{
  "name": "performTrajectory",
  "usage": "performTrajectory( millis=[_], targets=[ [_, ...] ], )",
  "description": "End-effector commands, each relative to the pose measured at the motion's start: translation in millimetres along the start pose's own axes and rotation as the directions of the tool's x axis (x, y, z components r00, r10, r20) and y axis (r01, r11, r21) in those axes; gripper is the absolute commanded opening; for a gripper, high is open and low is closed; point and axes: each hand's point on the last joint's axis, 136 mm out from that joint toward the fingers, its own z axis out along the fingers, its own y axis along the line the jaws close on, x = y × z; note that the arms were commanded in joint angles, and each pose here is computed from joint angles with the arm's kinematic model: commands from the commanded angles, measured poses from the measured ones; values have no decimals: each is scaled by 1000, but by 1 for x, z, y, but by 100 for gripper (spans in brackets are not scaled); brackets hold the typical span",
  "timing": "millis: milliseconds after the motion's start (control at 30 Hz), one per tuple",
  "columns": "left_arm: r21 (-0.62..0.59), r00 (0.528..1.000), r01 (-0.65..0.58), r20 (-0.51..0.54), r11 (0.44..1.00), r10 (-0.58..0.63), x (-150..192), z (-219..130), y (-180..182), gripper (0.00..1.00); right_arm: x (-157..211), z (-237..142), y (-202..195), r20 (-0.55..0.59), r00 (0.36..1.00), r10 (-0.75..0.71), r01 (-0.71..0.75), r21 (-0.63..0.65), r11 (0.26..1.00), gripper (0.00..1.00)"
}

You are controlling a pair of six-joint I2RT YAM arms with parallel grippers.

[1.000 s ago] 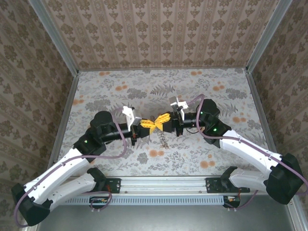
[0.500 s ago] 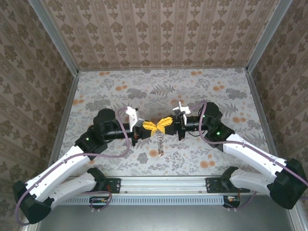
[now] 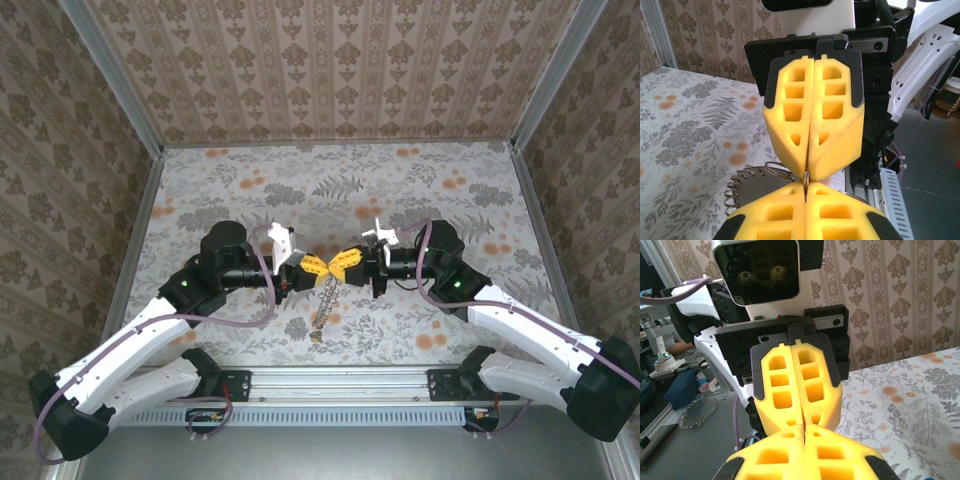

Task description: Put the keys on the keyring

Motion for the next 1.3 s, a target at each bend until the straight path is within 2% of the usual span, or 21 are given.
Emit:
performTrajectory(
  millis=[0, 233, 367, 533, 600, 700, 867, 900, 967, 1100, 1167, 1267],
  targets=[
    [-79, 996, -71, 41, 994, 74, -23, -11, 10, 0, -1, -4, 13, 4, 1000, -16, 16, -32, 999, 0],
    [-79, 996, -26, 82, 997, 32, -22, -4, 17, 0, -10, 0, 18, 75, 997, -35, 40, -73, 997, 0],
    [-59, 994, -6, 110, 998, 13, -22, -1, 17, 11, -8, 3, 20, 70, 997, -41, 46, -84, 995, 0],
    [-50, 994, 12, 113, 999, -6, -20, 4, 19, 12, -11, 6, 24, 82, 995, -51, 60, -105, 993, 0],
    [-42, 993, 14, 116, 999, -9, -20, 6, 19, 12, -11, 8, 26, 84, 995, -52, 62, -116, 991, 0],
    [-24, 991, 10, 133, 1000, -7, -22, 7, 17, 0, -10, 11, 28, 83, 995, -48, 59, -131, 990, 0],
    [-25, 991, -2, 131, 1000, 5, -22, 5, 16, 0, -8, 11, 28, 63, 997, -48, 56, -122, 991, 0],
    [-34, 992, -5, 125, 999, 9, -20, 4, 16, 0, -6, 10, 26, 48, 998, -44, 49, -110, 993, 3],
    [-54, 993, -18, 114, 998, 24, -20, -1, 15, 0, 0, 8, 19, 11, 1000, -24, 25, -54, 998, 24],
    [-73, 996, -40, 73, 997, 45, -15, -7, 13, 0, 5, -2, 9, -12, 1000, -3, 4, 49, 999, 58],
    [-78, 997, -45, 58, 996, 49, -14, -9, 11, 0, 6, -9, 6, -16, 1000, 8, -6, 86, 996, 61],
    [-79, 997, -55, 42, 995, 59, -13, -13, 9, 0, 6, -20, 0, -21, 1000, 10, -7, 155, 988, 60]
  ],
)
